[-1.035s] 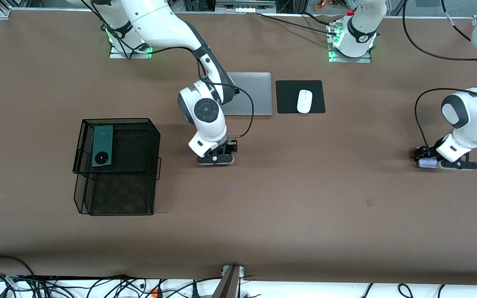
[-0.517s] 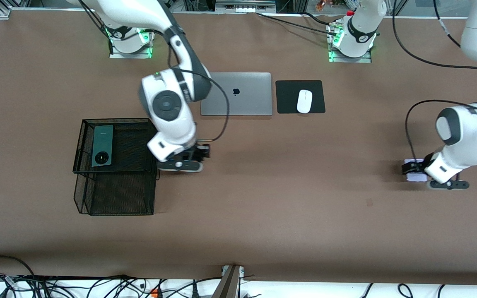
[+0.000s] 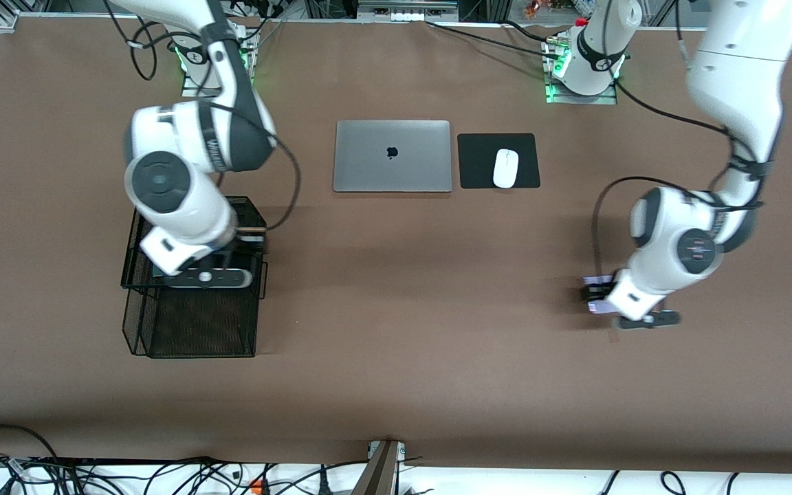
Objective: Place phones with both arms
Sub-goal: 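Lower the flip phone into the basket while the left gripper carries the white phone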
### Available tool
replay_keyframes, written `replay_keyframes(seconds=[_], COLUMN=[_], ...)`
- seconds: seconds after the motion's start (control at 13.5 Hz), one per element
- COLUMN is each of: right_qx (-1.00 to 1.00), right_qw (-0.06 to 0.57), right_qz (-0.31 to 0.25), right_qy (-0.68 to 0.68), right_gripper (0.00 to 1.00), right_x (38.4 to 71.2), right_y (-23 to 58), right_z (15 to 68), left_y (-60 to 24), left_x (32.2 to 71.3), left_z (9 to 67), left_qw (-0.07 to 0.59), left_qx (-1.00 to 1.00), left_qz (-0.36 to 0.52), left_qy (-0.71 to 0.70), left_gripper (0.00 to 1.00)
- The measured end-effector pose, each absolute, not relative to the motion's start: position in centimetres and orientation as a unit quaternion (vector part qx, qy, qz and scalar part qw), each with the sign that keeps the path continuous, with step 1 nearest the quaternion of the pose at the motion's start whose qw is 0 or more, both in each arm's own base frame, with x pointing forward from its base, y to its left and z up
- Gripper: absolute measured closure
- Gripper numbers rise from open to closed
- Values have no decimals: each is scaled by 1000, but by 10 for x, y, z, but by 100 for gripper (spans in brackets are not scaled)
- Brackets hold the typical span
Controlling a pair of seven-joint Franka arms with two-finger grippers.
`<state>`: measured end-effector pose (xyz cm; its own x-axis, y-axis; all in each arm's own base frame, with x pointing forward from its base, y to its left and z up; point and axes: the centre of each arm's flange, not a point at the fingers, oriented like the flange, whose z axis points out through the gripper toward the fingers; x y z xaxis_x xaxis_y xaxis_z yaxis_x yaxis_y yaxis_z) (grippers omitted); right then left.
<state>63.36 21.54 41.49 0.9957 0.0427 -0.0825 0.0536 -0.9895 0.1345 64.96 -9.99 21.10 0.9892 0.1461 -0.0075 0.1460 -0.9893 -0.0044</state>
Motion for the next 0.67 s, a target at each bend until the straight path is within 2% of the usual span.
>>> replay_keyframes(seconds=[0.3,0.67], right_qx=[996,998], right_qw=[59,37], right_qz=[-65,-55], right_qy=[29,14], right_gripper=[21,21], right_x=[625,602], right_y=[160,133], right_z=[409,362], left_y=[-251,-400], left_x=[616,581], left_z=[218,227], left_qw=[2,-8], left_qx=[-996,-993], left_qz=[1,-9], left_qy=[-91,-115], left_gripper=[15,15])
